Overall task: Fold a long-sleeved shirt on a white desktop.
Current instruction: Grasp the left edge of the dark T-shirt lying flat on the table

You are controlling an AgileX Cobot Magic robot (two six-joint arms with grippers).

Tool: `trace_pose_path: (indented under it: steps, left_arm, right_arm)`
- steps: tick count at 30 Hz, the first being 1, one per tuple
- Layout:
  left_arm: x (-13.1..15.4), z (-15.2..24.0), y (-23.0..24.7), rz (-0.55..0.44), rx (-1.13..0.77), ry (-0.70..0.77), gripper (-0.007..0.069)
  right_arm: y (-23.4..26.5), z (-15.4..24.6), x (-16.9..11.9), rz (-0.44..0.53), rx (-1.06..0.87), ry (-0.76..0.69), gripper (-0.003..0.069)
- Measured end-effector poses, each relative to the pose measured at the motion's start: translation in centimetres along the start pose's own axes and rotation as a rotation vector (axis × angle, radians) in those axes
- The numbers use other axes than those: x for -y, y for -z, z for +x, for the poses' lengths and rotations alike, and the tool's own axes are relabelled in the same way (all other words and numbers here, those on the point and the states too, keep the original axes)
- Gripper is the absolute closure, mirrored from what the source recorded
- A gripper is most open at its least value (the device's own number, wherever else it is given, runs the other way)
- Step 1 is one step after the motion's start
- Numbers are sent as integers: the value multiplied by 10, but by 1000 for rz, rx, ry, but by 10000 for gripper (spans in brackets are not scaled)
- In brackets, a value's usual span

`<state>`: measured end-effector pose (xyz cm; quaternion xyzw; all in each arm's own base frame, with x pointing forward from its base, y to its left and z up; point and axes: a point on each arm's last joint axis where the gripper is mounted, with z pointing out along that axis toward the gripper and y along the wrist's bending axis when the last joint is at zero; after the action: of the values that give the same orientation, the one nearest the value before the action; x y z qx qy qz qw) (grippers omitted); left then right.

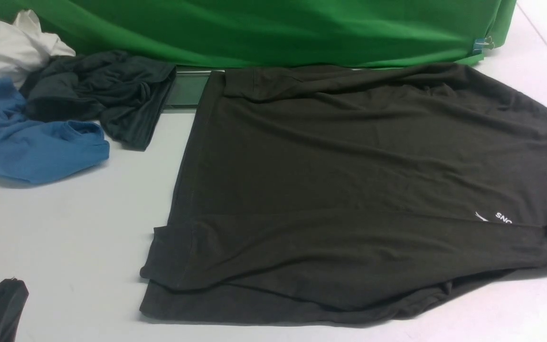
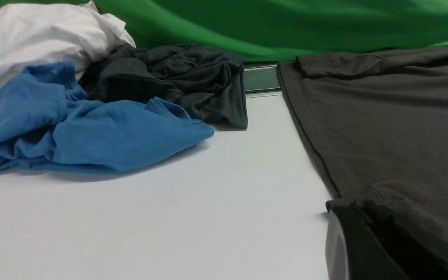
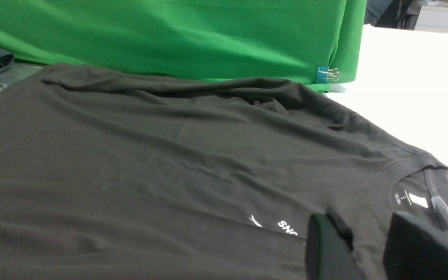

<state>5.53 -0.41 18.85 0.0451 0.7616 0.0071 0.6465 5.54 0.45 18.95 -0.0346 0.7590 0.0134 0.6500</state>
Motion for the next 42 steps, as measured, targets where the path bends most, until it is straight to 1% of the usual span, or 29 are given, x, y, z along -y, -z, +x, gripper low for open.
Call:
trace_pose_path:
  steps: [3,9,11,12,13,16,17,18,20,22,24,25,26,27,28,30,32,35,36,37,38,40,42]
  left_arm:
    - [0,0,0,-1,1,-1,604]
    - [-2,-3,0,-25,36,-69,604]
    - [-3,-7,0,-38,76,-93,604]
    - [-4,-10,1,-44,109,-88,604]
    - [-4,-13,1,-48,141,-79,604]
    - [-6,-26,4,-72,289,-39,604]
    - [-6,-27,4,-74,299,-35,604]
    - [-8,-33,7,-88,375,-21,604]
    - [-9,-40,10,-101,458,2,604]
    - [-10,-45,13,-108,523,25,604]
    - [-12,-56,20,-101,677,127,604]
    - [-14,-63,27,-88,782,195,604]
    - [-15,-69,33,-82,864,234,604]
    - [-15,-69,33,-71,879,247,604]
    - [-16,-75,39,-55,952,283,604]
    - [-16,-93,48,-28,994,319,604]
    - [-17,-116,60,-9,1015,332,604]
    - [-18,-164,77,11,1029,320,604]
    - [-18,-175,82,14,1043,314,604]
    - [-19,-201,82,18,989,309,604]
    - [-20,-219,84,22,946,306,604]
    - [-21,-250,73,25,772,303,604]
    - [-21,-269,51,17,584,292,604]
  right_arm:
    - [0,0,0,0,0,0,412]
    - [0,-6,1,7,64,-29,412]
    - [2,-17,2,13,189,-117,412]
    - [3,-23,3,-63,244,-161,412]
    - [4,-26,3,5,293,-216,412]
    - [10,-41,5,-24,479,-343,412]
    - [11,-42,5,-26,491,-350,412]
    - [15,-49,6,-46,577,-398,412]
    - [18,-54,7,-63,640,-433,412]
    - [19,-55,7,-86,662,-490,412]
    - [20,-57,7,-129,685,-602,412]
    - [19,-58,7,-146,682,-654,412]
    - [19,-61,8,-157,677,-686,412]
    - [19,-62,8,-157,676,-688,412]
    - [21,-74,8,-171,689,-712,412]
    - [29,-104,9,-187,743,-698,412]
    - [39,-142,9,-189,811,-644,412]
    - [50,-200,10,-169,850,-550,412]
    - [51,-208,10,-164,845,-538,412]
    - [50,-237,10,-141,802,-491,412]
    - [47,-253,10,-125,751,-462,412]
    - [36,-275,9,-92,631,-396,412]
    - [19,-290,8,-64,483,-332,412]
